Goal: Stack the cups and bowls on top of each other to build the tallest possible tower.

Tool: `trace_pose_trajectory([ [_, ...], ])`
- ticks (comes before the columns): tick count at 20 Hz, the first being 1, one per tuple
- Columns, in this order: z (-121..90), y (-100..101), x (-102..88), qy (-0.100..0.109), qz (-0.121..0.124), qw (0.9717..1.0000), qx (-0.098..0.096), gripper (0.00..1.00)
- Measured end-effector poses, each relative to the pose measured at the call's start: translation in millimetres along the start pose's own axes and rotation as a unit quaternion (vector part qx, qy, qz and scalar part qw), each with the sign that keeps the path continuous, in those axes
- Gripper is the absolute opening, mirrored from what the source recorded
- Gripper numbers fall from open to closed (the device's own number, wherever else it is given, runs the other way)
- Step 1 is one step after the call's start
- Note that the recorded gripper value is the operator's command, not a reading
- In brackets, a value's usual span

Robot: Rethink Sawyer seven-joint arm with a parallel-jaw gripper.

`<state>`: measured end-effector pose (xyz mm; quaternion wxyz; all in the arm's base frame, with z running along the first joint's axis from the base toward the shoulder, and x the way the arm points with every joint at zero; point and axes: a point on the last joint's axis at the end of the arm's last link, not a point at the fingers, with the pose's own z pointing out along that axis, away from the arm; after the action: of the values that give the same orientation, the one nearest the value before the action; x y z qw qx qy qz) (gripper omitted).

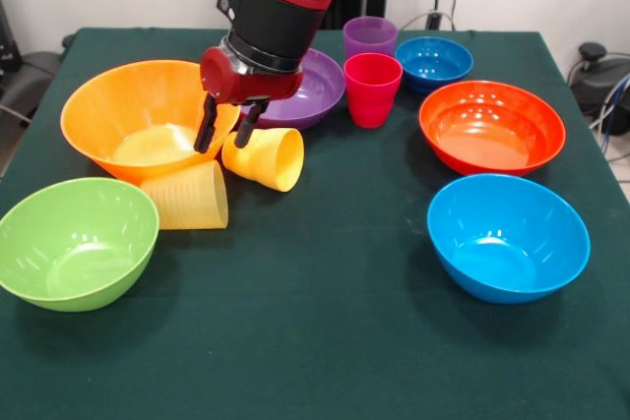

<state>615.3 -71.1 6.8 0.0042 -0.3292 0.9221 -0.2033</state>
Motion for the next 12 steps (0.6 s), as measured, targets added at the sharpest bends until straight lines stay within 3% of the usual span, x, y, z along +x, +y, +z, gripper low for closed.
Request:
trace_pose_trajectory([
  [12, 4.1, -9.7, 14.3, 0.014, 0.006, 0.9999, 0.008, 1.00],
])
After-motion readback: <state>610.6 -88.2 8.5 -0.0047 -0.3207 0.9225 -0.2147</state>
